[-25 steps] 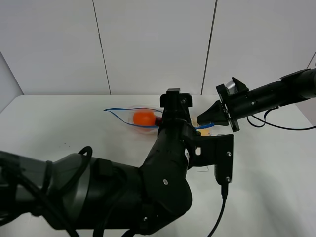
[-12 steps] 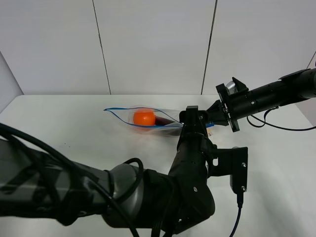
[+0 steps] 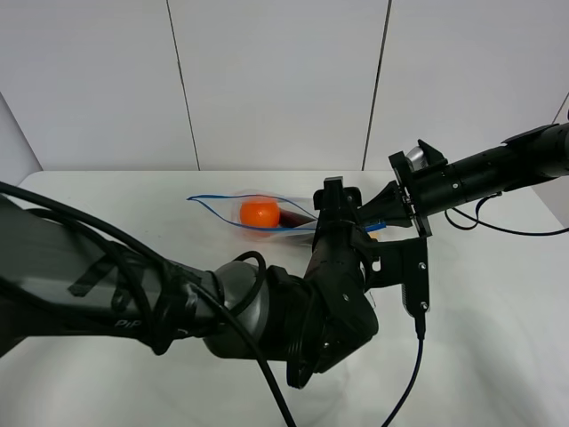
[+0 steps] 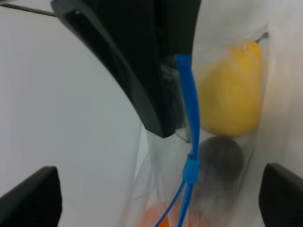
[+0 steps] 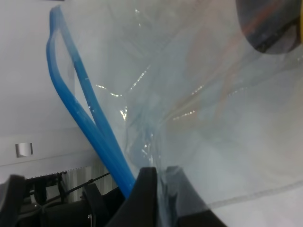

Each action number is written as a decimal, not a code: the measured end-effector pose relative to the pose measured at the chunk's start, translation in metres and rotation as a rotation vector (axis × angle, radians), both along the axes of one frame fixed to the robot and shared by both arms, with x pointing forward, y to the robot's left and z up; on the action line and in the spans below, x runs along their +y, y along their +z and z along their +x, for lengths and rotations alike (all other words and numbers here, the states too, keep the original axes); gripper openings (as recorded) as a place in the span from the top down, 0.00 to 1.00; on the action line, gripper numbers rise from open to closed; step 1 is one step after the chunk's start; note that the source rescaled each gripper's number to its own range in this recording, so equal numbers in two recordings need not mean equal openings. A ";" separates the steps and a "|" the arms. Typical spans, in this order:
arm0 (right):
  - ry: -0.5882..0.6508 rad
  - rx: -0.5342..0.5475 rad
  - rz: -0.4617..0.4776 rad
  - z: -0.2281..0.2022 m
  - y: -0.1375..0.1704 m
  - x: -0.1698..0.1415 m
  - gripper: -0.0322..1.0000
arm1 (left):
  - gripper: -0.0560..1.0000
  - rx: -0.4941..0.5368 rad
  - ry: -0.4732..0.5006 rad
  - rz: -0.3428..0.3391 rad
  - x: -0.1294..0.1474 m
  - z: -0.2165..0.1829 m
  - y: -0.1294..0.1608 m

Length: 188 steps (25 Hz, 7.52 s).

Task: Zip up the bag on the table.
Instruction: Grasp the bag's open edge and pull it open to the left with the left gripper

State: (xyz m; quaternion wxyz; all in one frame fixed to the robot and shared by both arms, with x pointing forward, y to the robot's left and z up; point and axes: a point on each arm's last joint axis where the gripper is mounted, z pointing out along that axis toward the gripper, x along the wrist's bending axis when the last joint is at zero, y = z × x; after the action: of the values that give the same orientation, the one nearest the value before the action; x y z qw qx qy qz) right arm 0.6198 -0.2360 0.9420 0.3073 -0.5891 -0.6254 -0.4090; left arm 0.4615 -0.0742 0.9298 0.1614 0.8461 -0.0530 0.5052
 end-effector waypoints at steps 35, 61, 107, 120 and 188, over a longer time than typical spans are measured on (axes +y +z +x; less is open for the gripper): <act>0.000 0.000 0.000 0.000 0.000 0.000 0.97 | 0.50 0.043 -0.025 0.007 0.004 0.010 -0.003; 0.000 0.000 0.000 0.000 0.000 0.000 0.97 | 0.65 0.057 -0.054 0.017 0.002 0.008 -0.005; -0.001 0.000 0.001 0.000 0.000 0.000 0.97 | 0.95 0.056 -0.073 0.050 0.004 0.012 -0.006; 0.001 -0.003 0.004 0.000 0.000 0.002 0.97 | 0.95 0.009 -0.016 0.111 0.011 0.015 -0.004; 0.004 0.000 -0.043 -0.001 -0.003 -0.013 0.97 | 0.95 0.048 0.396 0.300 0.156 0.098 -0.026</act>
State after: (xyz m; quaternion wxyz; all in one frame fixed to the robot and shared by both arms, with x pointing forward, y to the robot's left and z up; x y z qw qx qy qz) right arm 0.6187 -0.2488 0.9394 0.2953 -0.5943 -0.6351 -0.3952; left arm 0.5595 0.0818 0.9035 -0.0668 0.8662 0.0431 0.4933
